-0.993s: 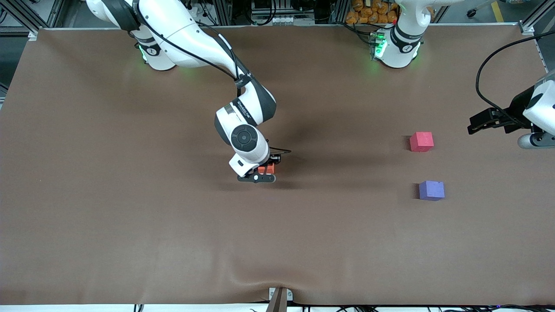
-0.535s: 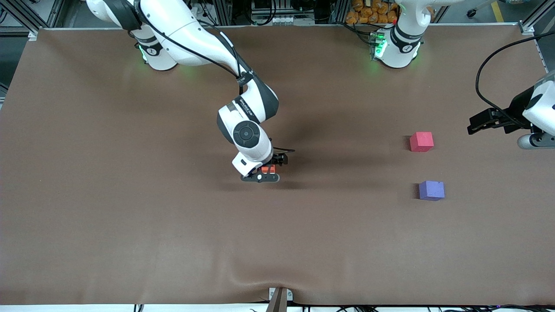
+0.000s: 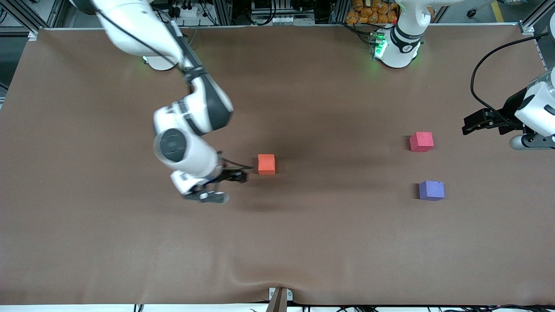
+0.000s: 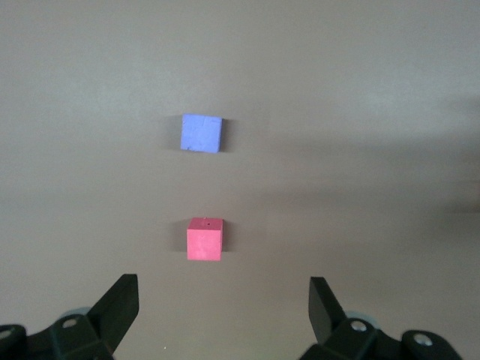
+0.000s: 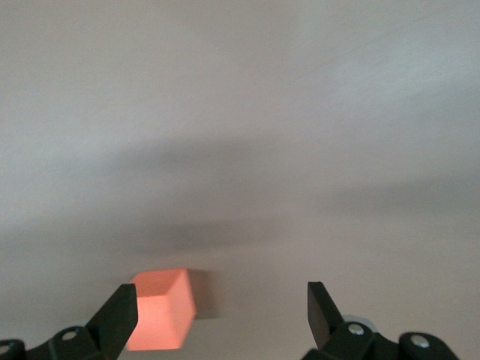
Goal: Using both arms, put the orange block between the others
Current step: 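Retract the right gripper while the left gripper reaches toward the cube, then lower the left gripper over the orange cube and close it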
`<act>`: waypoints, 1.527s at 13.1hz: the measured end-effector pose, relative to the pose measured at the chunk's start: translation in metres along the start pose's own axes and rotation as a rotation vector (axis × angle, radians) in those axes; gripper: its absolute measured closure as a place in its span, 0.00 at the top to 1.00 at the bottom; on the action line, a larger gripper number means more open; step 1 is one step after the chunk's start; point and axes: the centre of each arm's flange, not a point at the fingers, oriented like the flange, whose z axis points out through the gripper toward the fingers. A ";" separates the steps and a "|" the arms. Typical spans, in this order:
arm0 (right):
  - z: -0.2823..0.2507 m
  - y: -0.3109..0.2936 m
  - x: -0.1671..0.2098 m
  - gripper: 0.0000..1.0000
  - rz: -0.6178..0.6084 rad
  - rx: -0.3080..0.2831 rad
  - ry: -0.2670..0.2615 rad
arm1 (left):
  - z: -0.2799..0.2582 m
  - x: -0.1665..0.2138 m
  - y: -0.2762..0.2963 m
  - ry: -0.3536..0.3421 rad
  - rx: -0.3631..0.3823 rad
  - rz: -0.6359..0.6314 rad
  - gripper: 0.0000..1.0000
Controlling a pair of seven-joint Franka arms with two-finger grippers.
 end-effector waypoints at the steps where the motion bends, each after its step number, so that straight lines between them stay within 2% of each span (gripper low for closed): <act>1: -0.011 0.032 0.016 1.00 -0.006 -0.001 -0.005 | 0.000 0.004 0.009 0.003 -0.002 0.015 1.00; 5: -0.032 0.172 0.069 1.00 -0.065 0.007 -0.008 | 0.016 0.013 0.081 -0.014 0.002 -0.007 1.00; 9: -0.046 0.279 0.074 1.00 -0.083 -0.008 -0.007 | 0.042 0.020 0.156 -0.040 0.012 -0.029 1.00; 12: -0.074 0.321 0.065 1.00 -0.136 -0.085 0.034 | 0.062 0.025 0.216 -0.046 0.017 -0.027 1.00; 15: -0.110 0.350 0.049 1.00 -0.208 -0.119 0.065 | 0.095 0.034 0.261 -0.042 0.016 -0.043 1.00; 17: -0.136 0.360 0.039 1.00 -0.227 -0.129 0.091 | 0.122 0.037 0.290 -0.028 0.008 -0.044 1.00; 20: -0.174 0.357 0.022 1.00 -0.234 -0.130 0.103 | 0.167 0.028 0.340 -0.033 0.014 -0.040 1.00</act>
